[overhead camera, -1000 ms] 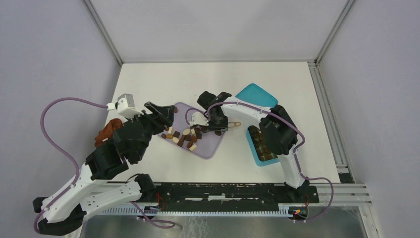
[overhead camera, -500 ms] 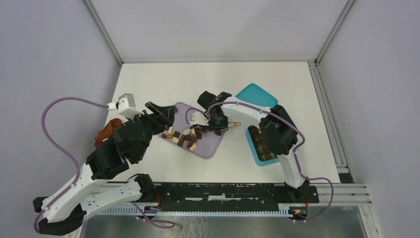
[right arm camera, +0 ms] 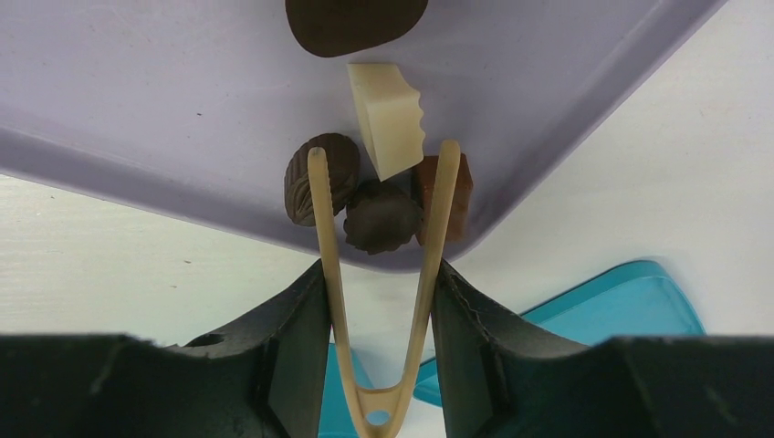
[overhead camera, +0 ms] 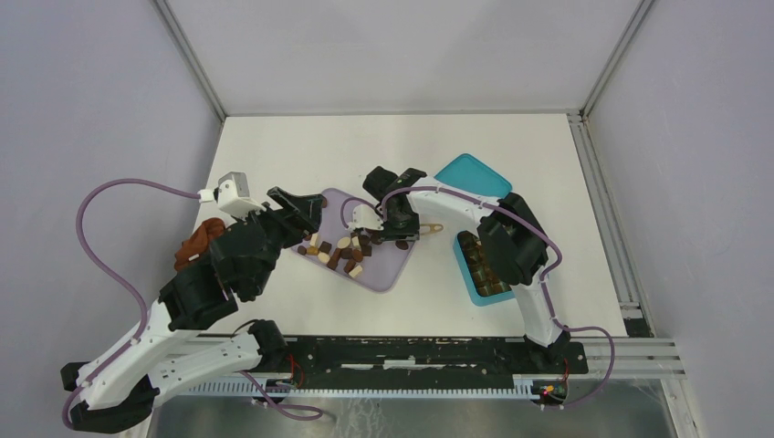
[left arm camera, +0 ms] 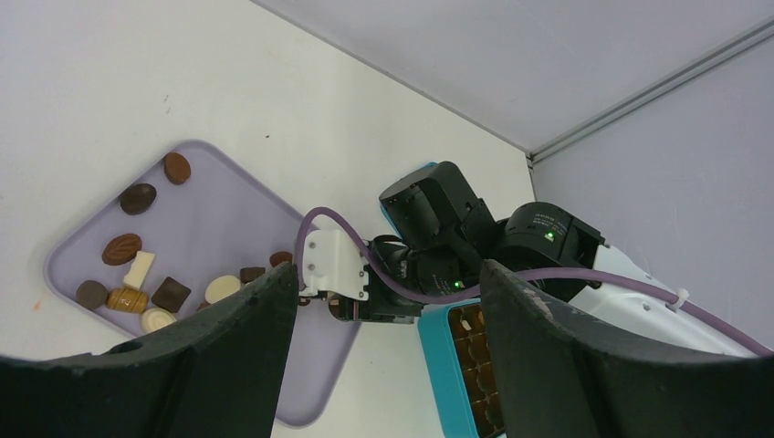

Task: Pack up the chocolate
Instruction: Pick up the fake chocolate from the plate.

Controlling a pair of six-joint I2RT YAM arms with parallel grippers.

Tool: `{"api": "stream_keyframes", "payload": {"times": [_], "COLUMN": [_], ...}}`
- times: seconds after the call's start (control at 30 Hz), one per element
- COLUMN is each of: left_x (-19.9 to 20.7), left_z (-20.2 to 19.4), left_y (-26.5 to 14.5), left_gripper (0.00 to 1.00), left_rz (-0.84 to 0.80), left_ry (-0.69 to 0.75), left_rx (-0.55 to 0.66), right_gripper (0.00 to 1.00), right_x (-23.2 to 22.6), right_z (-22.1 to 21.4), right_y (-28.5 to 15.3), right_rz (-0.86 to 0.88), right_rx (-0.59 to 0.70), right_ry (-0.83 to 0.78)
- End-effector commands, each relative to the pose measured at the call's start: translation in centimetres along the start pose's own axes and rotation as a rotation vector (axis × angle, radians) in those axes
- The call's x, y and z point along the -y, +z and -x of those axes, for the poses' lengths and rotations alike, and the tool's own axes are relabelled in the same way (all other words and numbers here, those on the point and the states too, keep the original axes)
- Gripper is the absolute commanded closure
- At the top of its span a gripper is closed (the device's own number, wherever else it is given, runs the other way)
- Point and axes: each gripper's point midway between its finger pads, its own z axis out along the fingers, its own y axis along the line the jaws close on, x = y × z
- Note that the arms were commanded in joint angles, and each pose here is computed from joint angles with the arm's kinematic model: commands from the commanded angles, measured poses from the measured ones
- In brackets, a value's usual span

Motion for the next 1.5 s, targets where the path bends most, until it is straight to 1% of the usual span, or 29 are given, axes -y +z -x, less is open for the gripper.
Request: {"api": "stream_keyframes", "payload": {"times": [0.0, 0.37, 0.6, 0.7, 0.83, 0.9, 0.97, 1.1, 1.27, 1.47], "left_x": [0.2, 0.4, 0.4, 0.5, 0.5, 0.5, 0.6, 0.6, 0.6, 0.6], "left_z": [0.6, 0.7, 0.8, 0.8, 0.8, 0.8, 0.8, 0.9, 0.9, 0.7], "left_y": [0.2, 0.2, 0.2, 0.2, 0.2, 0.2, 0.2, 0.2, 0.1, 0.1], "left_gripper": [0.22, 0.22, 0.22, 0.22, 0.22, 0.22, 0.22, 0.22, 0.22, 0.22], "left_rz": [0.007, 0.005, 0.005, 0.004, 0.004, 0.003, 0.001, 0.002, -0.002, -0.004], "left_ry": [-0.042, -0.044, -0.042, -0.041, -0.039, -0.041, -0.042, -0.042, -0.047, -0.049], "left_rx": [0.029, 0.03, 0.033, 0.033, 0.032, 0.033, 0.032, 0.033, 0.031, 0.029], "right_gripper": [0.53, 0.53, 0.55, 0.58, 0.68, 0.75, 0.78, 0.8, 0.81, 0.82], "right_x": [0.3, 0.1, 0.2, 0.1, 0.0, 0.1, 0.1, 0.2, 0.6, -0.1], "right_z": [0.7, 0.1, 0.3, 0.2, 0.2, 0.3, 0.4, 0.8, 1.4, 2.1], "right_y": [-0.1, 1.0, 0.8, 0.9, 0.9, 0.7, 0.4, -0.4, -2.6, -4.8], "right_rz": [0.002, 0.011, 0.008, 0.01, 0.013, 0.012, 0.01, 0.003, -0.023, 0.013], "right_rx": [0.011, -0.025, -0.016, -0.019, -0.019, -0.013, -0.003, 0.021, 0.078, 0.179], "right_ry": [0.004, 0.005, 0.004, 0.005, 0.005, 0.005, 0.007, 0.008, 0.016, 0.031]}}
